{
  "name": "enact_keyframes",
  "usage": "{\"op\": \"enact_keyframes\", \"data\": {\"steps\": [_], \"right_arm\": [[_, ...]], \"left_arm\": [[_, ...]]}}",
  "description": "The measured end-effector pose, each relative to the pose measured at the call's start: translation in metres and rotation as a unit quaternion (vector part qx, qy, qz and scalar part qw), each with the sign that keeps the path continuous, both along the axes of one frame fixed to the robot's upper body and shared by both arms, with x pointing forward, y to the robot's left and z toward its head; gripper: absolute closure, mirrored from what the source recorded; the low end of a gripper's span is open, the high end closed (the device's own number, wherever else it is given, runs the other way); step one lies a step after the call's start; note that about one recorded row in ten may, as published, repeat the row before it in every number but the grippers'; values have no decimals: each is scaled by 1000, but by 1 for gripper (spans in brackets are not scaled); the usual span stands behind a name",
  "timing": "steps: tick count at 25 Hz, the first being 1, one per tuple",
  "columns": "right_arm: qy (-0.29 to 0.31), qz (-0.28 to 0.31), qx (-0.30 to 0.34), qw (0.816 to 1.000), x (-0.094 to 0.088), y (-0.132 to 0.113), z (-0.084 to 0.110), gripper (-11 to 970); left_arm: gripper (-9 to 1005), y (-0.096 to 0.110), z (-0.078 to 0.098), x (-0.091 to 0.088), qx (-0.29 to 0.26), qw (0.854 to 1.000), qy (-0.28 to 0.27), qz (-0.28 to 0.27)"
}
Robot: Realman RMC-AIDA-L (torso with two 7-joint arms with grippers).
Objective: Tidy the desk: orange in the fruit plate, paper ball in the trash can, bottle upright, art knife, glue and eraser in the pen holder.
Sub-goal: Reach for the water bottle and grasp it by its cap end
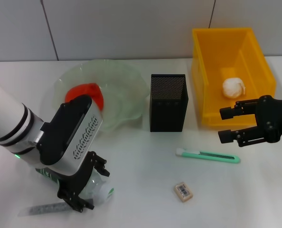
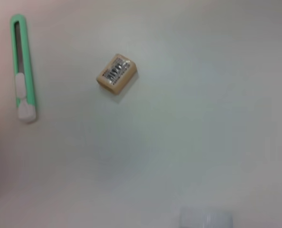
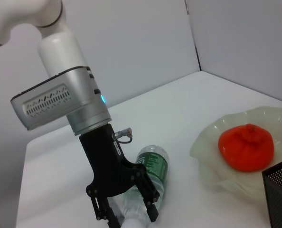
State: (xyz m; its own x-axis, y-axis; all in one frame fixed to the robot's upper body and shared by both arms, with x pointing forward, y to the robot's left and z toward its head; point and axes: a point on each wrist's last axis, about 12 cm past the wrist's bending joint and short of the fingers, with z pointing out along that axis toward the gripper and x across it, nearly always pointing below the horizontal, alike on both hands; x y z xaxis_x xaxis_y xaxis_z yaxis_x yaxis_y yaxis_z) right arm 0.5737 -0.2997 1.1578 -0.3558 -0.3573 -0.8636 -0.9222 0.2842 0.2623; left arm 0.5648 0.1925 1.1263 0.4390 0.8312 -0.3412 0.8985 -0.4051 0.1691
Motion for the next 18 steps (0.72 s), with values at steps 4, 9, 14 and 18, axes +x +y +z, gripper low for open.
{"op": "enact_keyframes", "data": {"steps": [4,9,14,18], "right_arm": [[6,-4,2,1000,0,1,-1,184],[10,-7,9,1000,-1,1,-2,185],[12,-7,10,1000,-2,2,-2,185],[12,-6,11,1000,-2,2,-1,185]], "left_arm": [[175,0,1,0,6,1000,-7,-6],[247,-4,1,-2,23,999,-16,-22],[289,-6,3,-2,28,999,-20,-29],[305,-8,6,-2,29,999,-26,-32]]}}
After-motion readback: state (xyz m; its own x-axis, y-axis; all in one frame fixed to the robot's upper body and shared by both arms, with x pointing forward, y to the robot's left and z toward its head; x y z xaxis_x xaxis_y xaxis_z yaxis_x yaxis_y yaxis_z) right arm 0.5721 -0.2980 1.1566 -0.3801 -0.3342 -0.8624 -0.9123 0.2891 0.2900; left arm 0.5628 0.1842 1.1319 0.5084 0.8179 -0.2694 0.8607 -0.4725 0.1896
